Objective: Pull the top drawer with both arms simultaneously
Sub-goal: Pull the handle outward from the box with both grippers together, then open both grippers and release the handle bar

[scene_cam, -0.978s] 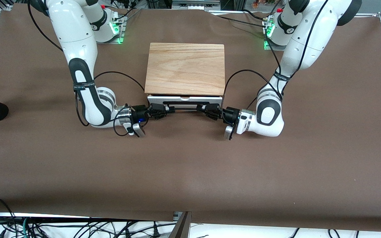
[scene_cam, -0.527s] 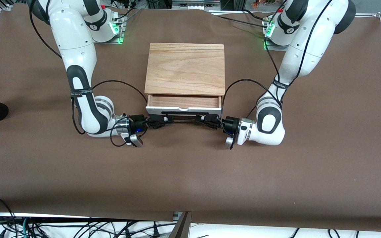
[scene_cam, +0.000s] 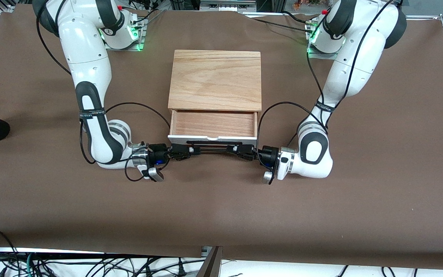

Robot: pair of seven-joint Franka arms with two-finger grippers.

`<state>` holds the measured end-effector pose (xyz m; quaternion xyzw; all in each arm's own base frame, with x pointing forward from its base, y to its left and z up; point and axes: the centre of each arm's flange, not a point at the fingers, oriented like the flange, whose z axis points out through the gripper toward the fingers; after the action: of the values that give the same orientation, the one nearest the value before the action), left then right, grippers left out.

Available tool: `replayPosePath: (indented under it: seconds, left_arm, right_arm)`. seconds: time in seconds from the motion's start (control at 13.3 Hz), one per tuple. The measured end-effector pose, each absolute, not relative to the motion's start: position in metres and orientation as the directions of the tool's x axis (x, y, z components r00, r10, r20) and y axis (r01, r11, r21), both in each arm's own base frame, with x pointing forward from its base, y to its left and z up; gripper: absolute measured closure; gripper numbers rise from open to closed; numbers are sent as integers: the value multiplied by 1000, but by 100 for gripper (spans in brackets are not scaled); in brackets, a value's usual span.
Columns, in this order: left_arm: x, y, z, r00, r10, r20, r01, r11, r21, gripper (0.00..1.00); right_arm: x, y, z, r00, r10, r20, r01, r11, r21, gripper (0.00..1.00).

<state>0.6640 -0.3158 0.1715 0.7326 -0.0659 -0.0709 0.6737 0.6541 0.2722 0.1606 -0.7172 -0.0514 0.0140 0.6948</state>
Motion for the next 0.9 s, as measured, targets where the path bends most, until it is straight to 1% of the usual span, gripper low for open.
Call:
replayPosePath:
  seconds: [0.23,0.53,0.6,0.68,0.75,0.9]
  left_arm:
    - [671,-315,172,984,-177,-14,-2,-87,996,81]
    - [673,-315,165,986,-162,-33,19,-87,996,81]
    - [672,-318,162,986,-157,-54,40,-91,995,75]
    - [670,-321,164,984,-166,-65,51,-87,995,67]
    - [670,-323,167,983,-169,-66,53,-82,995,57]
    - [671,-327,173,982,-174,-68,56,-73,996,35]
  right_arm:
    - [663,273,162,995,85,49,52,-38,-998,82]
    - [667,272,156,996,82,41,44,-42,-998,82]
    - [671,268,157,997,62,41,45,-57,-997,82]
    - [682,258,156,999,5,40,40,-93,-995,76]
    - [694,242,160,998,-42,42,37,-116,-993,67]
    - [706,220,166,996,-77,47,38,-117,-992,44]
